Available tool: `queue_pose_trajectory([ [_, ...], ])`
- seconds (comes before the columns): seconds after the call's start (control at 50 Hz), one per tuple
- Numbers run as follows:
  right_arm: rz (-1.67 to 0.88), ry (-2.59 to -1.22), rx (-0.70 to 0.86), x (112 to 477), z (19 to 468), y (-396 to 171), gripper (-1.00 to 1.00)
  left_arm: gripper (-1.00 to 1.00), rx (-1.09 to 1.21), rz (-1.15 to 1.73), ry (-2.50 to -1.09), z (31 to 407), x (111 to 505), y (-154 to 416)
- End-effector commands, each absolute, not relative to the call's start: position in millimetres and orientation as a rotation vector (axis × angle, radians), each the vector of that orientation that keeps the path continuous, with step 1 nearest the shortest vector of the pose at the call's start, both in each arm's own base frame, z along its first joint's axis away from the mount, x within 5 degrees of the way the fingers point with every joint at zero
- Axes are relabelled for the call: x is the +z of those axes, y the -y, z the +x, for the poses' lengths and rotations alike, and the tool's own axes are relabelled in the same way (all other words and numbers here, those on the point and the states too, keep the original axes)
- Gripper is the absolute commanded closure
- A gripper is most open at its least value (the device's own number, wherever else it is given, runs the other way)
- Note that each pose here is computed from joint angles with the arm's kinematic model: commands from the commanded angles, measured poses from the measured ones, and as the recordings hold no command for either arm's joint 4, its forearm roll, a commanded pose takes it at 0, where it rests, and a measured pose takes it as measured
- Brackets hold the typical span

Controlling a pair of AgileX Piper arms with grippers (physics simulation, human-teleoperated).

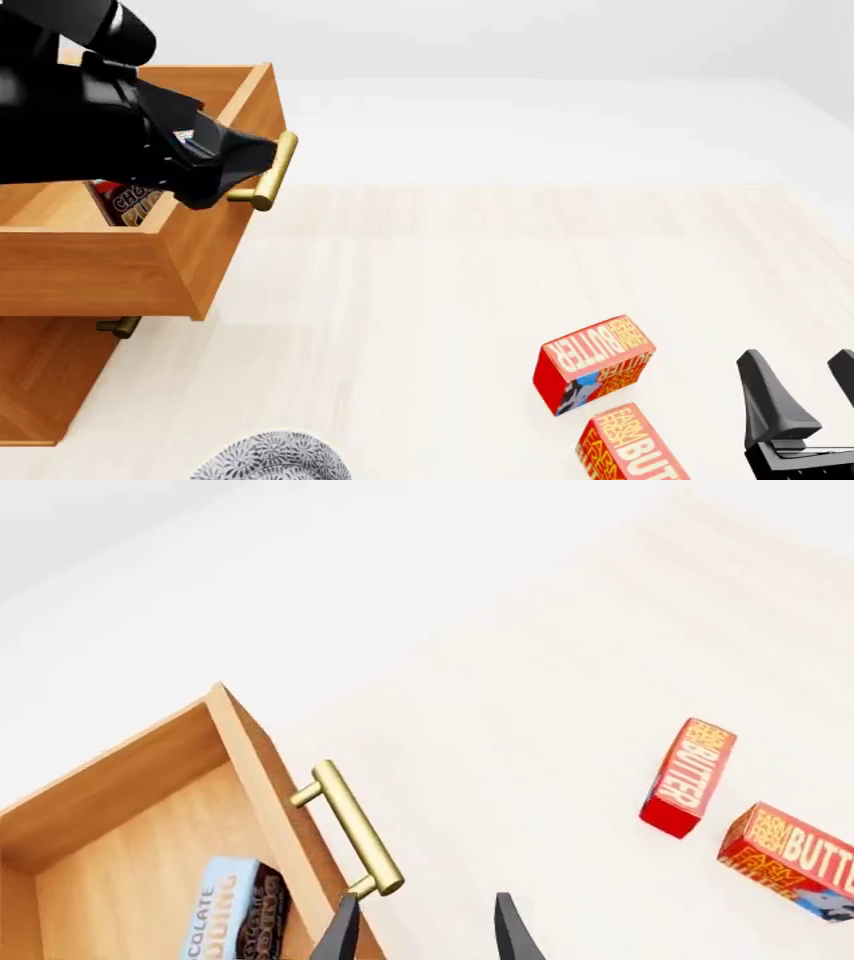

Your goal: Put the chocolate pudding in the top drawer of the cabinet and close it.

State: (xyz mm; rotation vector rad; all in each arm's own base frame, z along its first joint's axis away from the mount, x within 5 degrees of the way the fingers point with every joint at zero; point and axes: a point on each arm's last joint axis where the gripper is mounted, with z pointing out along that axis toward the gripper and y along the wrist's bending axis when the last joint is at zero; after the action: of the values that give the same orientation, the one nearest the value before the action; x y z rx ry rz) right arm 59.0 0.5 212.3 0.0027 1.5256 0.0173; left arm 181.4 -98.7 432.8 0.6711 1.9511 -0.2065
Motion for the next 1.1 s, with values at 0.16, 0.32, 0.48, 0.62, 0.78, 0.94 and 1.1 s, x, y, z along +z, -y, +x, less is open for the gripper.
queue_pose_trajectory([
  [0.16,0.002,-1.518,0.012,212,59,0,-1.00,-1.00,-0.281,0.730,-1.999,183,410,121],
  [0.32,0.002,-1.518,0.012,212,59,0,-1.00,-1.00,-0.279,0.761,-2.020,184,396,126],
  [0.48,0.002,-1.519,0.012,212,59,0,-1.00,-1.00,-0.305,0.771,-2.039,182,385,132],
  [0.62,0.002,-1.518,0.012,212,59,0,-1.00,-1.00,-0.317,0.778,-2.055,182,375,136],
  [0.78,0.002,-1.518,0.012,212,59,0,-1.00,-1.00,-0.336,0.789,-2.080,181,360,142],
  [0.94,0.002,-1.518,0.012,212,59,0,-1.00,-1.00,-0.340,0.784,-2.093,182,355,143],
  [1.1,0.002,-1.519,0.012,212,59,0,-1.00,-1.00,-0.343,0.775,-2.114,183,344,144],
])
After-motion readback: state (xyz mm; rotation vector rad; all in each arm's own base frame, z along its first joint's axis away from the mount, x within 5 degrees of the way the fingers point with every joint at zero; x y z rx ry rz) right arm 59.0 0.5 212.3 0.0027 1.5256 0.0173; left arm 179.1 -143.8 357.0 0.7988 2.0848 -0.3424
